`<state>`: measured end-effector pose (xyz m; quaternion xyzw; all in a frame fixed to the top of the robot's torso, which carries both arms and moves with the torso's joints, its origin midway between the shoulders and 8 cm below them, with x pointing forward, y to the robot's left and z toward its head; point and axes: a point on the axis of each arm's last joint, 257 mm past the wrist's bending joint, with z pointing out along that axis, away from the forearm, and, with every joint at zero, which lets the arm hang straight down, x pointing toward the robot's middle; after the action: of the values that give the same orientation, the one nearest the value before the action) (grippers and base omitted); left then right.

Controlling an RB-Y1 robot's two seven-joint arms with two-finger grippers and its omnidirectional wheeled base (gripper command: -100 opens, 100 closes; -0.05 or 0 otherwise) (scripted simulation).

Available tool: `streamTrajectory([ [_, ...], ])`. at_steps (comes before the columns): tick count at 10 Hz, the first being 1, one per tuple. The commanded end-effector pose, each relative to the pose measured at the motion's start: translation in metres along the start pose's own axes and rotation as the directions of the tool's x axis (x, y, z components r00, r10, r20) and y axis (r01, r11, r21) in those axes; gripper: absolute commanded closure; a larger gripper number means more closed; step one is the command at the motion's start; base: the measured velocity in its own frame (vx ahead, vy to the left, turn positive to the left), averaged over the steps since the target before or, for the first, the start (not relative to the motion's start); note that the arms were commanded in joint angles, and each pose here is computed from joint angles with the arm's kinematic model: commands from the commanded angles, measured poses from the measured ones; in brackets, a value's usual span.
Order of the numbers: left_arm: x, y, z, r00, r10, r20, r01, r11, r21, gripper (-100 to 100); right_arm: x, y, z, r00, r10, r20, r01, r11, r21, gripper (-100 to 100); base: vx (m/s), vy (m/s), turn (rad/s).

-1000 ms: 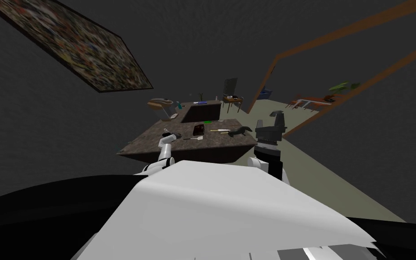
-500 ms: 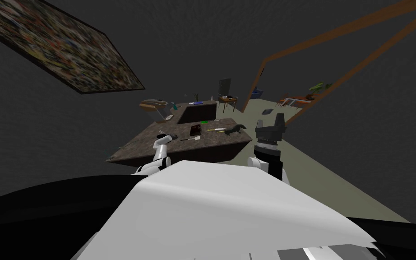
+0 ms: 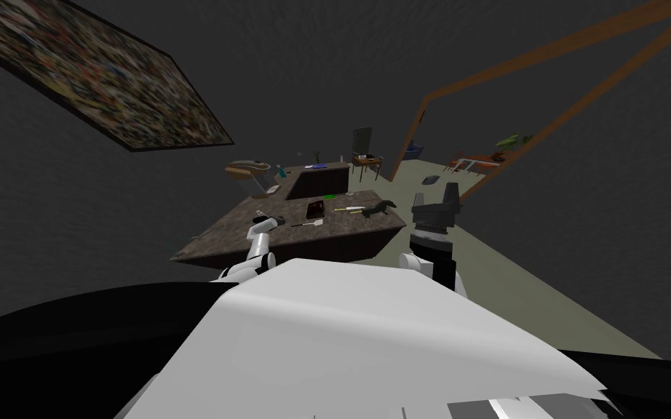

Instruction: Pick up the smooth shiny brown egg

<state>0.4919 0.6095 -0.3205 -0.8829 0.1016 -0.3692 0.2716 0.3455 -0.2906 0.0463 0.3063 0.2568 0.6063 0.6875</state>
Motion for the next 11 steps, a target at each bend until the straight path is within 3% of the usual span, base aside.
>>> streamTrajectory([
  [1, 0.0, 0.0, 0.0, 1.0, 0.0, 0.0, 0.0, 1.0, 0.0, 100, 0.0, 0.0, 0.0, 1.0, 0.0, 0.0, 0.0, 1.0, 0.0, 0, 0.0, 0.0, 0.0],
  [2, 0.0, 0.0, 0.0, 1.0, 0.0, 0.0, 0.0, 1.0, 0.0, 0, 0.0, 0.0, 0.0, 1.0, 0.0, 0.0, 0.0, 1.0, 0.0, 0, 0.0, 0.0, 0.0],
  [3, 0.019, 0.023, -0.001, 0.999, 0.026, -0.021, -0.026, 0.999, -0.024, 100, 0.0, 0.0, 0.0, 1.0, 0.0, 0.0, 0.0, 1.0, 0.0, 0, 0.057, -0.018, 0.241],
  [4, 0.019, 0.023, -0.001, 0.999, 0.026, -0.021, -0.026, 0.999, -0.024, 100, 0.0, 0.0, 0.0, 1.0, 0.0, 0.0, 0.0, 1.0, 0.0, 0, 0.046, -0.043, 0.158],
  [10, 0.079, 0.079, -0.014, 0.992, 0.086, -0.089, -0.093, 0.992, -0.083, 100, 0.0, 0.0, 0.0, 1.0, 0.0, 0.0, 0.0, 1.0, 0.0, 0, 0.032, 0.01, 0.165],
  [11, 0.079, 0.079, -0.014, 0.992, 0.086, -0.089, -0.093, 0.992, -0.083, 100, 0.0, 0.0, 0.0, 1.0, 0.0, 0.0, 0.0, 1.0, 0.0, 0, 0.018, 0.015, 0.057],
])
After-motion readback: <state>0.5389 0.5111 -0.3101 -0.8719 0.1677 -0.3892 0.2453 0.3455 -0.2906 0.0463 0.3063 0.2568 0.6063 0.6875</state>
